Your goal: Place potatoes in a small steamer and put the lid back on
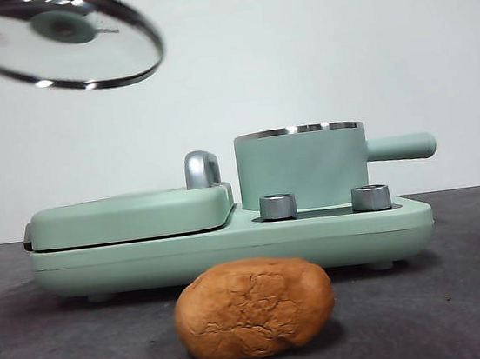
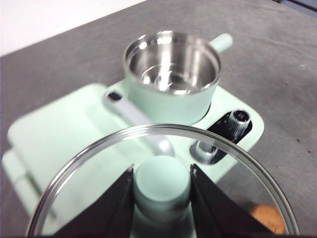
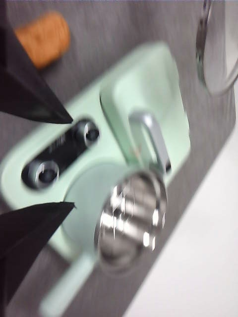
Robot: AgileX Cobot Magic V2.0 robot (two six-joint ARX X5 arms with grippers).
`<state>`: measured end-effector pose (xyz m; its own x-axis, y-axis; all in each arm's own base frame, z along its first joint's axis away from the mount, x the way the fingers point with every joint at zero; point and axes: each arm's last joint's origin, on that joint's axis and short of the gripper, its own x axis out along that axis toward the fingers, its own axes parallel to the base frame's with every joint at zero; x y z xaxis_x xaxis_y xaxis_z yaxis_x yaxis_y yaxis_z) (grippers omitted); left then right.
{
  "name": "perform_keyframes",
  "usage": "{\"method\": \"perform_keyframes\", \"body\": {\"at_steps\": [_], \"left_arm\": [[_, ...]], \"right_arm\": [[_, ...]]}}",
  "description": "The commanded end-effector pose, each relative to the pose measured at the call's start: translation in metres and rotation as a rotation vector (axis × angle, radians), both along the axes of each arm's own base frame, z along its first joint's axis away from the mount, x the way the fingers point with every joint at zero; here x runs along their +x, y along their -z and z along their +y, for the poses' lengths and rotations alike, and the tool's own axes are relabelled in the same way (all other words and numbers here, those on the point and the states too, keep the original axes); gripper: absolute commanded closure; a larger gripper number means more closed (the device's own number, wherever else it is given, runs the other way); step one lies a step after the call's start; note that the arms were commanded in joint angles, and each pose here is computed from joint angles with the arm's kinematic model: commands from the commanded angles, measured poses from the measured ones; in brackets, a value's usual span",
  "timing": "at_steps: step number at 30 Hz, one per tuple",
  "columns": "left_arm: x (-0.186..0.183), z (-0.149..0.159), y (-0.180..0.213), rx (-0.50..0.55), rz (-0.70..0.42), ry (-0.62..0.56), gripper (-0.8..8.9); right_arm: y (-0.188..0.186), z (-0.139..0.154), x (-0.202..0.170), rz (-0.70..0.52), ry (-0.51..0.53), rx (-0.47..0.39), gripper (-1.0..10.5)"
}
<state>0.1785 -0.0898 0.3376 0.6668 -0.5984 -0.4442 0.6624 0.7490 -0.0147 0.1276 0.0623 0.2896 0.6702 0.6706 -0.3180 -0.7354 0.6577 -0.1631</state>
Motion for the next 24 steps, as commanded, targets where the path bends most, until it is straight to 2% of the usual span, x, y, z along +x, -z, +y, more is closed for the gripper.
{"method": "perform_keyframes", "body": {"at_steps": [1, 6, 12, 18, 24], "left_arm": [[-0.012, 0.007, -0.002, -0.075, -0.004, -0.052, 7.97], [-0.031, 0.018, 0.006, -0.119, 0.002, -0.093, 7.98], [-0.037, 0.021, 0.005, -0.108, 0.003, -0.114, 7.98], [-0.037, 0.021, 0.007, -0.106, 0.018, -0.117, 7.98], [-0.037, 0.021, 0.006, -0.107, 0.016, -0.117, 7.98]], "right_arm": [[0.001, 0.012, 0.004, 0.036, -0.073, -0.004, 7.0], [0.016, 0.04, 0.013, 0.13, -0.198, -0.053, 6.3], [0.039, 0.075, 0.023, 0.209, -0.316, -0.112, 6.3], [0.063, 0.104, 0.034, 0.251, -0.375, -0.15, 6.2], [0.088, 0.119, 0.04, 0.331, -0.4, -0.206, 5.7]]}}
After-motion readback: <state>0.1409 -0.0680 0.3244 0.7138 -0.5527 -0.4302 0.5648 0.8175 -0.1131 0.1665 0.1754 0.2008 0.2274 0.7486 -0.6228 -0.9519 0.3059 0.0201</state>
